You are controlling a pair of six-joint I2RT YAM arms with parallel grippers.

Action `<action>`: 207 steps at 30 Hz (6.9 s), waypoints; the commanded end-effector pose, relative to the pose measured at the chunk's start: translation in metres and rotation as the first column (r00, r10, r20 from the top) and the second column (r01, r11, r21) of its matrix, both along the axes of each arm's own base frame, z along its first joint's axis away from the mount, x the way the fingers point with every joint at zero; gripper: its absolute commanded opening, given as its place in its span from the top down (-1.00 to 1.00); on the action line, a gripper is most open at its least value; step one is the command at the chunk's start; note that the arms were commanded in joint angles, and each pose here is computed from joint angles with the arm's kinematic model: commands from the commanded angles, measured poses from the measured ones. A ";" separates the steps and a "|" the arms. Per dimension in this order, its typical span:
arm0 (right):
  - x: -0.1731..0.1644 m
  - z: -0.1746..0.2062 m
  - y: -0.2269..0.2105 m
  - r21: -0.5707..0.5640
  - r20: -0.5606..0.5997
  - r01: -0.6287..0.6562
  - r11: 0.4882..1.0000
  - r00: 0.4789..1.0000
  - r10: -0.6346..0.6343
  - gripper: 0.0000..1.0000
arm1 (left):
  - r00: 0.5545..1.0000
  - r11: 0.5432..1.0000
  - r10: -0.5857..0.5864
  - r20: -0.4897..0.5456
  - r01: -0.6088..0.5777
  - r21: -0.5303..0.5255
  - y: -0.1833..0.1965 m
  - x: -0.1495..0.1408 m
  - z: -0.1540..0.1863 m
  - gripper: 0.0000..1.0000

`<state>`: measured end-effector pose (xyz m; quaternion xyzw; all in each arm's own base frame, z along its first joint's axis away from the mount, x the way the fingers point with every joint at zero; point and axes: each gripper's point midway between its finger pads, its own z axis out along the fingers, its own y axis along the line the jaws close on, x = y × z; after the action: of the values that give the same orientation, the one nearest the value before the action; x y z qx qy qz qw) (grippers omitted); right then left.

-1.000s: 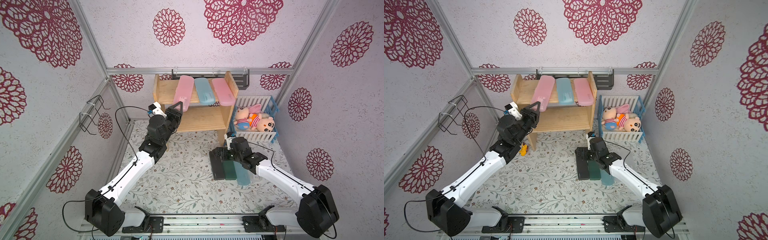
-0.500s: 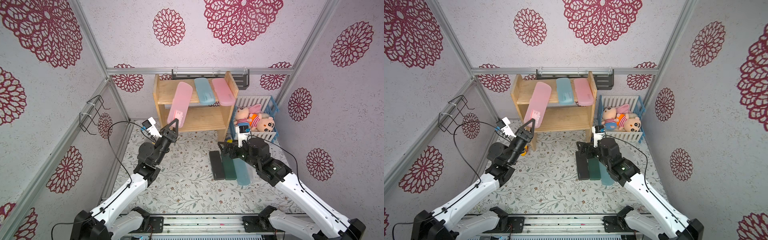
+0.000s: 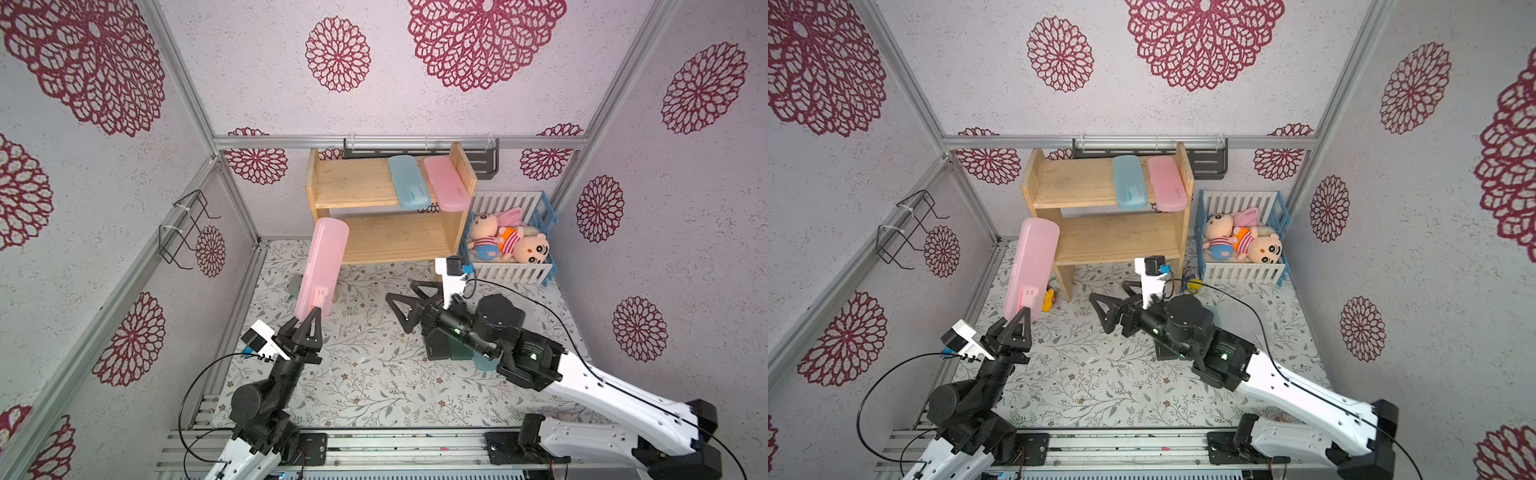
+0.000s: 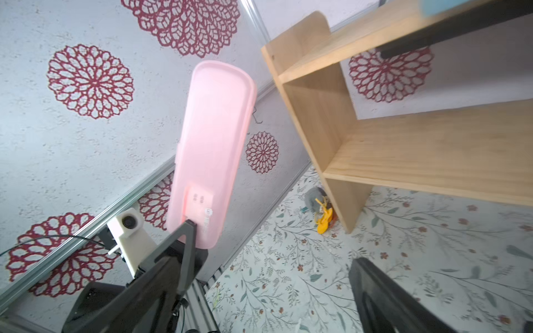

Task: Remove the pencil cases from the shelf
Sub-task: Place the pencil case at the center of the board, then move the pencil case to the center of the board, then pick up the pencil case from the shelf.

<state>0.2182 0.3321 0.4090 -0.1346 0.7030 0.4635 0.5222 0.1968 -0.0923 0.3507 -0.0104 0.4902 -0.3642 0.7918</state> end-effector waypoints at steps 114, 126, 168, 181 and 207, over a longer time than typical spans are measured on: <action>0.121 -0.315 0.096 -0.532 -0.479 -0.106 0.840 0.856 -0.195 -0.98 | 0.910 0.980 0.153 -0.386 -0.190 -0.059 0.048 0.004 -0.031 -0.95; 0.124 -0.355 0.058 -0.593 -0.500 -0.085 0.801 0.818 -0.284 -0.98 | 0.908 0.978 0.174 -0.381 -0.204 -0.042 0.058 -0.011 -0.023 -0.95; 0.124 -0.190 -0.054 -0.491 -0.081 0.250 0.835 0.941 -0.330 -0.98 | 0.782 0.903 -0.296 -0.548 0.043 -0.427 -0.048 0.091 0.036 -0.95; 0.119 -0.168 -0.149 -0.406 -0.172 0.323 0.855 0.891 -0.419 -0.98 | 0.681 0.828 -0.510 -0.525 0.225 -0.513 -0.152 0.173 0.090 -0.95; 0.134 -0.186 -0.196 -0.412 -0.245 0.270 0.870 0.887 -0.391 -0.98 | 0.662 0.824 -0.491 -0.566 0.144 -0.548 -0.207 0.244 0.099 -0.93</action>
<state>0.3474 0.1321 0.2096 -0.0088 0.8746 0.2316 0.4259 0.4373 -0.2946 0.4489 -0.2396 0.6390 -0.5772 0.4485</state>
